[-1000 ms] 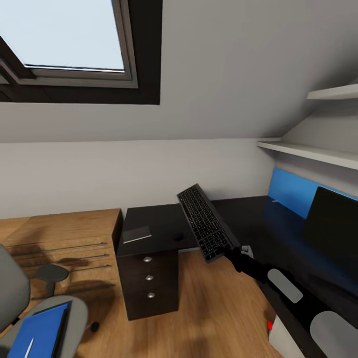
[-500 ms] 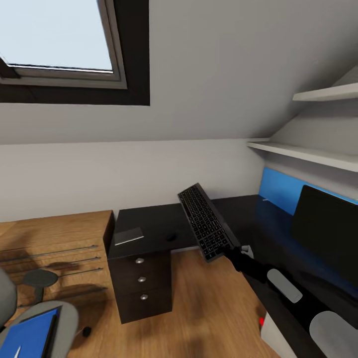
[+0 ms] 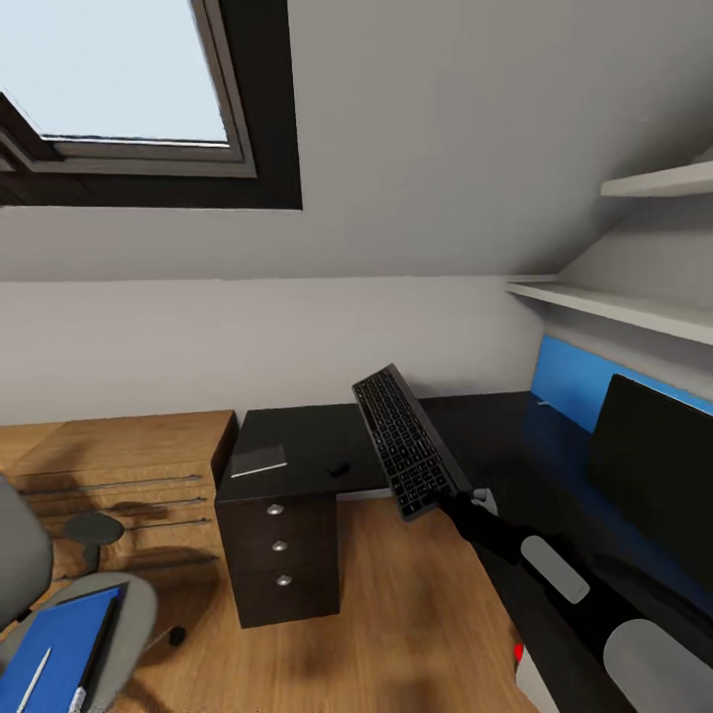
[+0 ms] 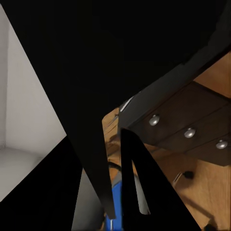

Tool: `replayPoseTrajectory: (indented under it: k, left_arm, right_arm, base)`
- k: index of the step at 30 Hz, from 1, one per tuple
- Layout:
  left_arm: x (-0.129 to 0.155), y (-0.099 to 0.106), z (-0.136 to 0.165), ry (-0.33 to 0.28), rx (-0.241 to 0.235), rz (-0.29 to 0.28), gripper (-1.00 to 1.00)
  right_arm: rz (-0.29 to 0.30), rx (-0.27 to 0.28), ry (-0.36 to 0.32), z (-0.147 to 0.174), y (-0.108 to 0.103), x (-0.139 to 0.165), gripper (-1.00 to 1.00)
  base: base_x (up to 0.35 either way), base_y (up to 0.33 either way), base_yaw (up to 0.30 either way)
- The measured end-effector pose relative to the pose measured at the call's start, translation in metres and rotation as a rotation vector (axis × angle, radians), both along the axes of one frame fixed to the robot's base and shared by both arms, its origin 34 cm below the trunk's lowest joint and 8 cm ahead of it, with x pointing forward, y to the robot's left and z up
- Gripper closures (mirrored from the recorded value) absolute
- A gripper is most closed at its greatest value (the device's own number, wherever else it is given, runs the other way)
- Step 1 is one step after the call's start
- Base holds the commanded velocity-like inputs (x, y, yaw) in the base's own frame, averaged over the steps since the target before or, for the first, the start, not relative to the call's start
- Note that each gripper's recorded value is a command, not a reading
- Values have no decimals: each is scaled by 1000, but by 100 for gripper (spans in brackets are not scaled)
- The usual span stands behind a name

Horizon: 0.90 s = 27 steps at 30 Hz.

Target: In the bedroom, organize the workspace by keeping the computer under the desk, ensuring the monitor is on the desk, placing the keyboard on the desk next to the monitor, placing the mouse on the desk next to the keyboard, moving the folder from the swivel chair onto the desk next to the mouse, stacking the notebook on top of the folder with the pen on top of the notebook, and positioning the swivel chair next to the desk.

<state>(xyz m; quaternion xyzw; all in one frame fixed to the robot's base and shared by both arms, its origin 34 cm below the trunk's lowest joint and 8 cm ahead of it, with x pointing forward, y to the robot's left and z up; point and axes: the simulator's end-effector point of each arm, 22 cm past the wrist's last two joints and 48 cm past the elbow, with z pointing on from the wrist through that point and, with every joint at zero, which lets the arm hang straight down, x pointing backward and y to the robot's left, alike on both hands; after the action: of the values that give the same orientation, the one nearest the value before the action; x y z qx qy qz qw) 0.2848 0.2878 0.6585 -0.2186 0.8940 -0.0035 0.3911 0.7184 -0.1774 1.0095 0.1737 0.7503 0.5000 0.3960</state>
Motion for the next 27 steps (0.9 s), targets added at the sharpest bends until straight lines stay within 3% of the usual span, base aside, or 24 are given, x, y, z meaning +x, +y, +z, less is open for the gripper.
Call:
replayPoseTrajectory:
  k: [11, 27]
  left_arm:
    - [-2, -1, -2, 9, -3, 2, -100]
    - [-2, 0, -2, 10, -1, 2, -100]
  right_arm:
    - [-15, -5, 5, -5, 2, 3, 100]
    - [-58, -24, -18, -8, -8, 8, 100]
  base:
    - [-44, -247, 130]
    - [-308, -19, 5]
